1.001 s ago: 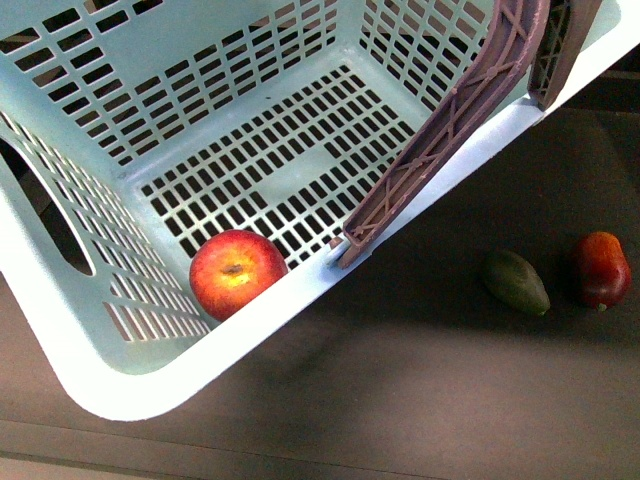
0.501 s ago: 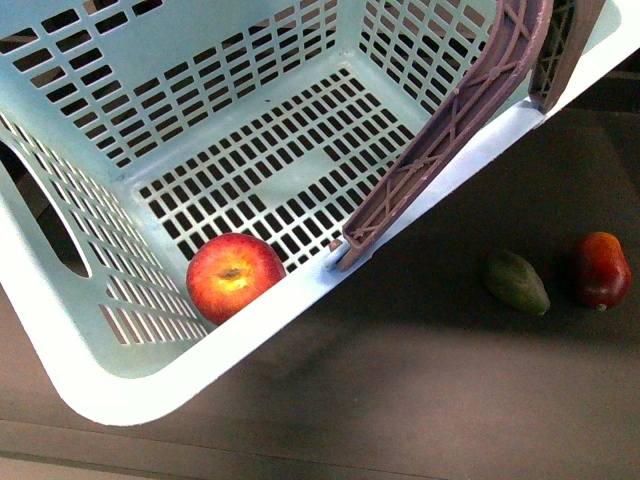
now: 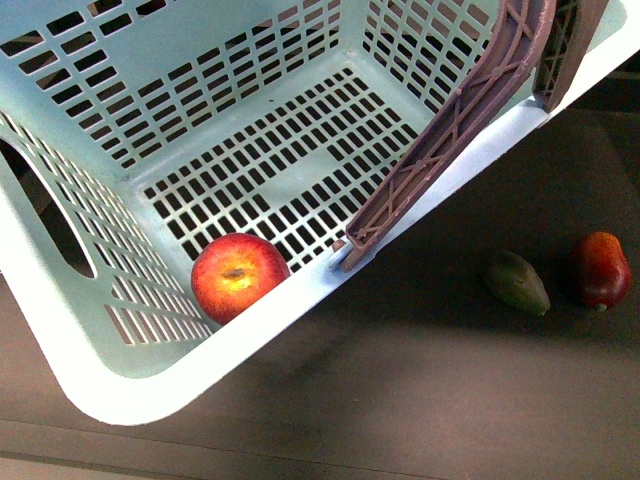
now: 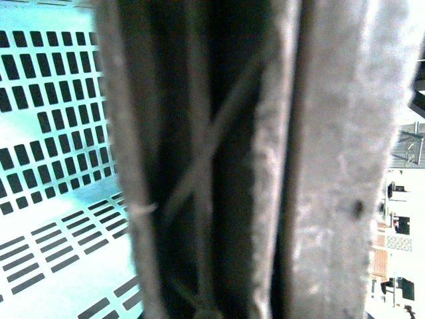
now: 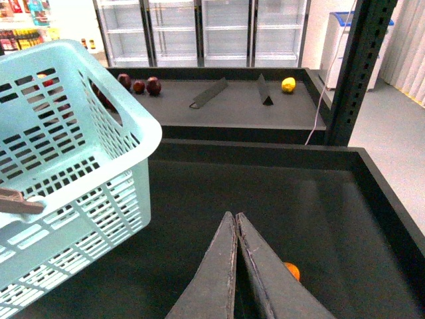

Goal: Pick apple with right arm and hold basket with left

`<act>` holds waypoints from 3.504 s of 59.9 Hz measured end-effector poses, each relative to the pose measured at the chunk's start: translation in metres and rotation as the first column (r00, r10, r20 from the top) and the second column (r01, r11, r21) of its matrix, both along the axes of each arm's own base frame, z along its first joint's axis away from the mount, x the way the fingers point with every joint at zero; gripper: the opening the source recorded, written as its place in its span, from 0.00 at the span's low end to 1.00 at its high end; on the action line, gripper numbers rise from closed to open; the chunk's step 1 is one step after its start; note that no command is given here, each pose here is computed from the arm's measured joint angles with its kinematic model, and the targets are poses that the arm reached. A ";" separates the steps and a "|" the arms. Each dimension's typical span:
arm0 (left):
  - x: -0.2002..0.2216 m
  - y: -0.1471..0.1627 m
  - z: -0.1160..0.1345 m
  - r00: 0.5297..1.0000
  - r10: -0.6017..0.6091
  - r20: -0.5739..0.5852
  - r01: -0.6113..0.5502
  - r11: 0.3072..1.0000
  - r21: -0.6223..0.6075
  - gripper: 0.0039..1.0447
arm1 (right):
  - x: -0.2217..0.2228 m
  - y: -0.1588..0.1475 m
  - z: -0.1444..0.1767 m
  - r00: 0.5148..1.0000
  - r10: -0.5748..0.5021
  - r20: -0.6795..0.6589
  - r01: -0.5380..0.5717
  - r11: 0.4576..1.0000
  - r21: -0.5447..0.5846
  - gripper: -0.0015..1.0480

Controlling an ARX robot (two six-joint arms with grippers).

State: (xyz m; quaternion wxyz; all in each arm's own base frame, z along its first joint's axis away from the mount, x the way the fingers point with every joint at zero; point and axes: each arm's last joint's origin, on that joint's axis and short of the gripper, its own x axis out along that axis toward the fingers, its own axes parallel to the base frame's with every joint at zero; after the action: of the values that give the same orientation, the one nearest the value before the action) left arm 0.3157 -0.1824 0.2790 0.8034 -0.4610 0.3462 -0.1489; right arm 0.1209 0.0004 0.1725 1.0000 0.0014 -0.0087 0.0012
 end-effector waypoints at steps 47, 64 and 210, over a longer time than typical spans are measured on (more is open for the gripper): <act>0.000 0.000 0.000 1.000 0.000 0.000 0.000 1.000 0.000 0.14 | -0.022 0.000 -0.004 1.000 -0.001 -0.024 0.001 1.000 0.000 0.02; 0.000 0.000 0.000 1.000 -0.001 0.000 0.001 1.000 0.000 0.14 | -0.024 0.000 -0.003 1.000 -0.001 -0.005 0.001 1.000 0.000 0.06; 0.146 0.106 -0.128 0.622 0.684 -0.381 -0.715 0.694 0.079 0.31 | -0.024 0.000 -0.003 1.000 -0.001 -0.004 0.001 1.000 0.000 0.92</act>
State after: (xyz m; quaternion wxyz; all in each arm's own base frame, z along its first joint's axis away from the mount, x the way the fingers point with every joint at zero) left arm 0.4620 -0.0769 0.1510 0.6948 -0.6105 0.2826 0.2544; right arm 0.0969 0.0003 0.1694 1.0000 0.0013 -0.0068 0.0006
